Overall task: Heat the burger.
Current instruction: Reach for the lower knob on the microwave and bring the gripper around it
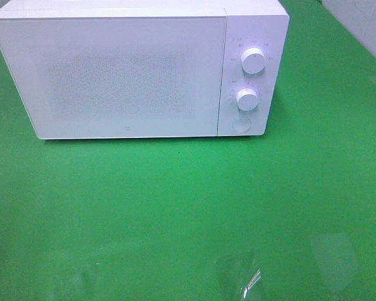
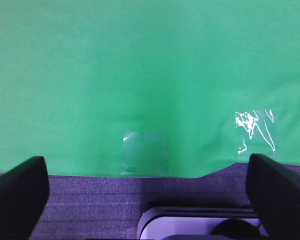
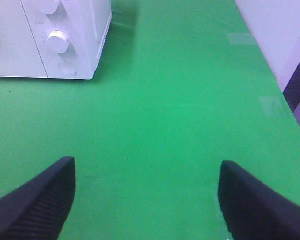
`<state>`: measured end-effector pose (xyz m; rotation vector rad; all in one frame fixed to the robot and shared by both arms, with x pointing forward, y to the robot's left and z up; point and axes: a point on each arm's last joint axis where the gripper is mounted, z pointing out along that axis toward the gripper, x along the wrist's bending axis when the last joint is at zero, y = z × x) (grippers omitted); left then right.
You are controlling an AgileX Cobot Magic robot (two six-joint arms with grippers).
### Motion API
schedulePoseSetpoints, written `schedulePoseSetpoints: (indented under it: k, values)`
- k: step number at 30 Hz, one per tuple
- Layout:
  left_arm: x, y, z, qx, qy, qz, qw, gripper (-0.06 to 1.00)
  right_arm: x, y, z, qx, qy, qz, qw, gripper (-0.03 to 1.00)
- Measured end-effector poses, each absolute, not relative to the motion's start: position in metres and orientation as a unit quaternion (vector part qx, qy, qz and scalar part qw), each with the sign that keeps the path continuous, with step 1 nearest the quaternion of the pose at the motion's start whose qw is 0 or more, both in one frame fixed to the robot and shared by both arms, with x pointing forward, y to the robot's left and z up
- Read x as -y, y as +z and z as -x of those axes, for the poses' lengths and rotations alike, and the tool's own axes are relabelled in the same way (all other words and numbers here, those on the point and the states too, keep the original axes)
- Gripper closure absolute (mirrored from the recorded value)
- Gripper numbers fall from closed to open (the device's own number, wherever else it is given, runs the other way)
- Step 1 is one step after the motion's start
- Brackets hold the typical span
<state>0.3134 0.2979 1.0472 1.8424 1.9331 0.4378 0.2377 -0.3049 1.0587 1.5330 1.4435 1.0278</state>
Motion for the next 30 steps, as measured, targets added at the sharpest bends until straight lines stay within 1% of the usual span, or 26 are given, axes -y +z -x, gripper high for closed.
schedulePoseSetpoints:
  k: [1,2,3,4,5,15,18,19,22,23,26,27,30]
  values:
    - [-0.297,1.045,-0.306,-0.692,0.178,-0.66,0.233,-0.04,0.305,1.059,-0.238,-0.568,0.404,-0.603,0.389,0.21]
    - [-0.297,1.045,-0.306,-0.692,0.178,-0.66,0.233,-0.04,0.305,1.059,-0.238,-0.568,0.404,-0.603,0.389,0.21]
    - [-0.297,1.046,-0.3,-0.685,0.198,-0.654,0.251,-0.04,0.305,1.059,-0.238,-0.568,0.404,-0.603,0.389,0.21]
    - [-0.297,1.046,-0.3,-0.685,0.198,-0.654,0.251,-0.04,0.305,1.059,-0.238,-0.568,0.404,-0.603,0.389,0.21]
    - [-0.296,1.049,-0.294,-0.678,0.218,-0.649,0.266,-0.04,0.305,1.059,-0.238,-0.568,0.404,-0.603,0.389,0.21]
    - [-0.296,1.054,-0.271,-0.654,0.273,-0.637,0.303,-0.04,0.305,1.059,-0.238,-0.568,0.404,-0.603,0.389,0.21]
    - [-0.295,1.055,-0.263,-0.644,0.293,-0.63,0.32,-0.04,0.305,1.059,-0.238,-0.568,0.404,-0.603,0.389,0.21]
    - [-0.294,1.056,-0.255,-0.636,0.309,-0.624,0.333,-0.04,0.305,1.059,-0.238,-0.568,0.404,-0.603,0.389,0.21]
    - [-0.294,1.057,-0.249,-0.628,0.324,-0.618,0.345,-0.04,0.305,1.059,-0.238,-0.568,0.404,-0.603,0.389,0.21]
    - [-0.293,1.057,-0.241,-0.619,0.34,-0.611,0.358,-0.04,0.305,1.059,-0.238,-0.568,0.404,-0.603,0.389,0.21]
    - [-0.293,1.057,-0.238,-0.615,0.347,-0.607,0.363,-0.04,0.305,1.059,-0.238,-0.568,0.404,-0.603,0.389,0.21]
    - [-0.293,1.057,-0.231,-0.607,0.363,-0.6,0.373,-0.04,0.305,1.059,-0.238,-0.568,0.404,-0.603,0.389,0.21]
    - [-0.293,1.057,-0.23,-0.606,0.367,-0.599,0.373,-0.04,0.305,1.059,-0.238,-0.568,0.404,-0.603,0.389,0.21]
